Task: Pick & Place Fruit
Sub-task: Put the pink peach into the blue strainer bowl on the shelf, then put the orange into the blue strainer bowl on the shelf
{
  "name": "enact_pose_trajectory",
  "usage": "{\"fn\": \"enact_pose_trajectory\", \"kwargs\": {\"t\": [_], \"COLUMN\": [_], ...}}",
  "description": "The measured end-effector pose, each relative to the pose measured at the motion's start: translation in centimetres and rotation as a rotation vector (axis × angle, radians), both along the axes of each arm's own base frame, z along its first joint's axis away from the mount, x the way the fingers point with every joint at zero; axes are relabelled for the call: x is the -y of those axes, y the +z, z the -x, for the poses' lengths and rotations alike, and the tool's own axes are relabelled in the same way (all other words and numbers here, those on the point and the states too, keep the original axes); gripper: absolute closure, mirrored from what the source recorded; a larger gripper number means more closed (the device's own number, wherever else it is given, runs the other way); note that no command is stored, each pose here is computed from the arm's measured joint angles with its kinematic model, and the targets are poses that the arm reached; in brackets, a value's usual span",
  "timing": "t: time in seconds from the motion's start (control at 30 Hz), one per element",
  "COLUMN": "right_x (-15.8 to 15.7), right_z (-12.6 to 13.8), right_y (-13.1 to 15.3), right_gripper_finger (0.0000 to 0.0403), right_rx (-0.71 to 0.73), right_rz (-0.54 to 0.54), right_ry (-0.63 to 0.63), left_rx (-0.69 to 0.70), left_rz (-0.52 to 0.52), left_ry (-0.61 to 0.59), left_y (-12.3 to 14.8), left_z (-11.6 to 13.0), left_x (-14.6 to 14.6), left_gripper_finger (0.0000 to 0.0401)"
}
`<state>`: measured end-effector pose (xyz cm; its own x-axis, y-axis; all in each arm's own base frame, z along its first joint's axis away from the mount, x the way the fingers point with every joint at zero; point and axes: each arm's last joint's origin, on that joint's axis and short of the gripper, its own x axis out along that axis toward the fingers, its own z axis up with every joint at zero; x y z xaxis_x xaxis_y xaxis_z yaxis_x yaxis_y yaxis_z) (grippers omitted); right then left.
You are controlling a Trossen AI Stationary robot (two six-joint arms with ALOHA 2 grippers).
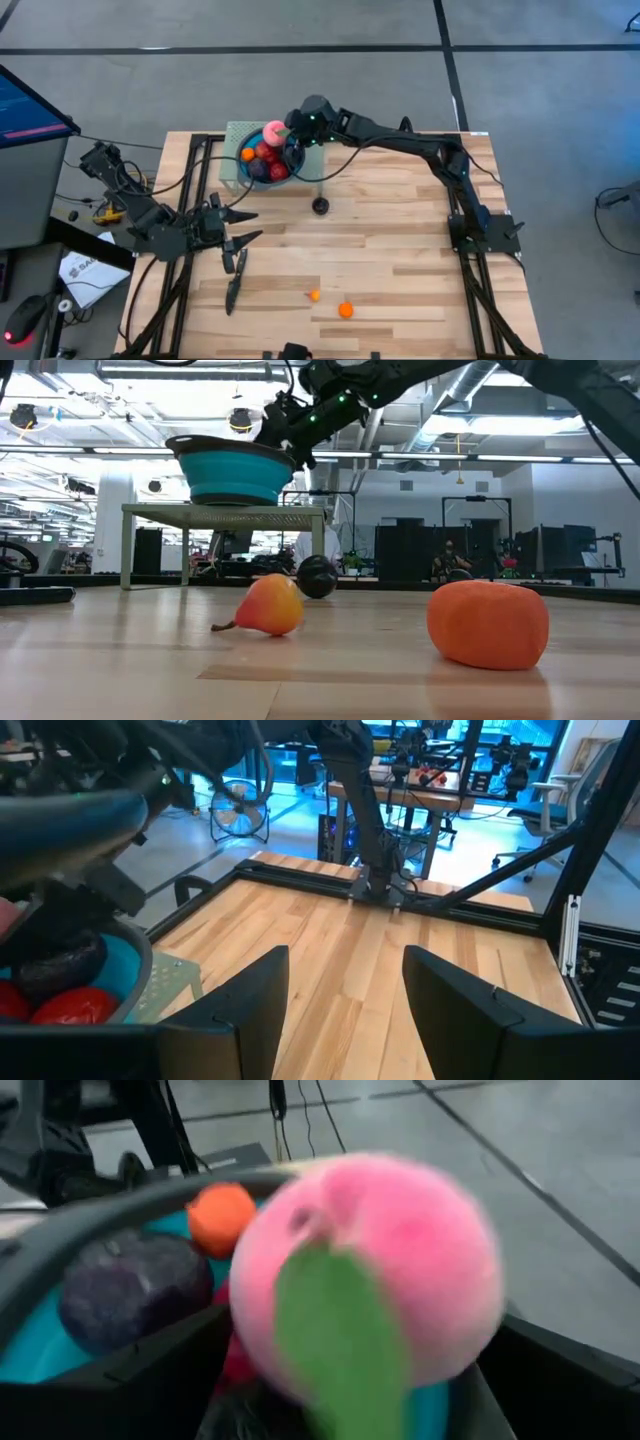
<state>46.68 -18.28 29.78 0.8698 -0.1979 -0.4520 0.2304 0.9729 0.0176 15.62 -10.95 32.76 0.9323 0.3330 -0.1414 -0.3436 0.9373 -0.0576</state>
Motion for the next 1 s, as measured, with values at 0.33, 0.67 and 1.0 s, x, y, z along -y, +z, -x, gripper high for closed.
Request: {"fn": "enact_pose_trajectory", "kwargs": {"t": [0.33, 0.67, 1.0], "right_x": [-0.3, -0.7, -3.3], "right_z": [0.8, 1.9, 3.6], "right_y": [1.6, 3.4, 5.1], "right_gripper_finger": [0.001, 0.002, 0.0038], "right_rx": [-0.111, -0.213, -0.414], "right_rz": [0.021, -0.007, -0.02], "right_ry": [0.032, 0.019, 0.055], "left_rx": [0.003, 0.003, 0.003], "left_rz": [0.003, 0.003, 0.003], "left_ry": [0.0, 0.0, 0.0], "left_y": [0.0, 0.0, 0.0], "left_z": [0.0, 0.0, 0.0], "left_x": [0.0, 0.0, 0.0], "left_gripper_finger": [0.0211, 0.0211, 0.0211]}}
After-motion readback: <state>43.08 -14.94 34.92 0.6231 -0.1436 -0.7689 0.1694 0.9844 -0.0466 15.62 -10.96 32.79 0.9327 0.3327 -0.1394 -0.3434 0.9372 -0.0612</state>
